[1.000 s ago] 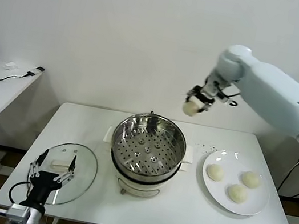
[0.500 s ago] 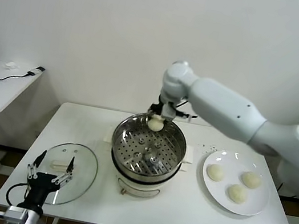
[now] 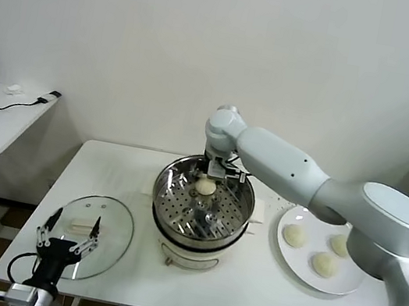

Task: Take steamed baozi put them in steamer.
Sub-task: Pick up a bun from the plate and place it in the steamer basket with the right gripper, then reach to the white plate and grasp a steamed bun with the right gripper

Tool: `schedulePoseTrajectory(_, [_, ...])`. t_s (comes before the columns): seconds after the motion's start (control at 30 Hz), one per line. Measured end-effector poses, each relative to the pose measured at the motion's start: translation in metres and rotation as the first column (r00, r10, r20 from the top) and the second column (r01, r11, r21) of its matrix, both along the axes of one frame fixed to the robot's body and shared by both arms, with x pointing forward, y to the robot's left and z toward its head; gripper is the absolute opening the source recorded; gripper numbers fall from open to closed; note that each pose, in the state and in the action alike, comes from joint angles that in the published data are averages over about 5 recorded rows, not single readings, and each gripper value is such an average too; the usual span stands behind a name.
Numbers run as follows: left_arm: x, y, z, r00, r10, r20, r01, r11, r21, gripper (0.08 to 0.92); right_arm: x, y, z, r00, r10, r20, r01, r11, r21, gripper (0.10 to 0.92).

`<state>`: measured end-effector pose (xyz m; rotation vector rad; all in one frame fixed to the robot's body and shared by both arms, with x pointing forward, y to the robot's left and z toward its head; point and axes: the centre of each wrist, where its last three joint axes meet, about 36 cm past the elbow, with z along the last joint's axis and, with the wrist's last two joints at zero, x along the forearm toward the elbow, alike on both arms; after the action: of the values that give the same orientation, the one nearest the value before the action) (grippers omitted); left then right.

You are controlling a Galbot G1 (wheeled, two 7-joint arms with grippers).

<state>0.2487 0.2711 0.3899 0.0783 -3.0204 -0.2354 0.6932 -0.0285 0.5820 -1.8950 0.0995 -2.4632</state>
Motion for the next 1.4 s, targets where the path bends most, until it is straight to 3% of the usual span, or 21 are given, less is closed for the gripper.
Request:
schedulePoseTrajectory(0.13, [0.0,0.0,-0.001,1.0,0.001,0.0,-0.001,1.0,-0.001,0.823,0.001,-0.001,0.003,1.0,-0.005,-0.005,0.005,1.0,0.01,0.81])
schedulePoseTrajectory(0.5, [-0.001,-0.001,0.0,1.0,0.003,-0.005,-0.003,1.0,-0.006,0.823,0.003,-0.032,0.048,0.998,-0.056,-0.01,0.057,0.996,0.076,0.823])
schedulePoseTrajectory(0.67, [-0.002,-0.002,0.003,1.0,0.0,-0.001,0.0,1.0,-0.013,0.823,0.004,-0.081,0.083,0.984,-0.171,-0.039,0.176,0.969,0.172,0.823])
schedulePoseTrajectory(0.8, [-0.002,-0.004,0.005,1.0,-0.007,0.004,0.007,1.0,-0.016,0.823,0.001,-0.134,0.102,0.938,-0.332,-0.095,0.345,0.898,0.273,0.823])
schedulePoseTrajectory(0.9, [-0.002,-0.005,0.007,0.9999,-0.012,0.011,0.012,1.0,-0.019,0.823,-0.003,-0.18,0.107,0.858,-0.486,-0.163,0.512,0.791,0.334,0.823])
schedulePoseTrajectory(1.03, [-0.004,-0.006,0.009,0.9997,-0.019,0.018,0.019,1.0,-0.022,0.823,-0.01,-0.243,0.097,0.68,-0.68,-0.273,0.727,0.581,0.366,0.823])
schedulePoseTrajectory(1.2, [-0.005,-0.007,0.008,0.9995,-0.025,0.018,0.025,0.999,-0.023,0.823,-0.02,-0.308,0.064,0.431,-0.817,-0.383,0.893,0.327,0.309,0.823])
schedulePoseTrajectory(1.4, [-0.005,-0.007,0.007,0.9996,-0.024,0.015,0.024,1.0,-0.019,0.823,-0.026,-0.359,0.021,0.225,-0.879,-0.42,0.967,0.148,0.208,0.823])
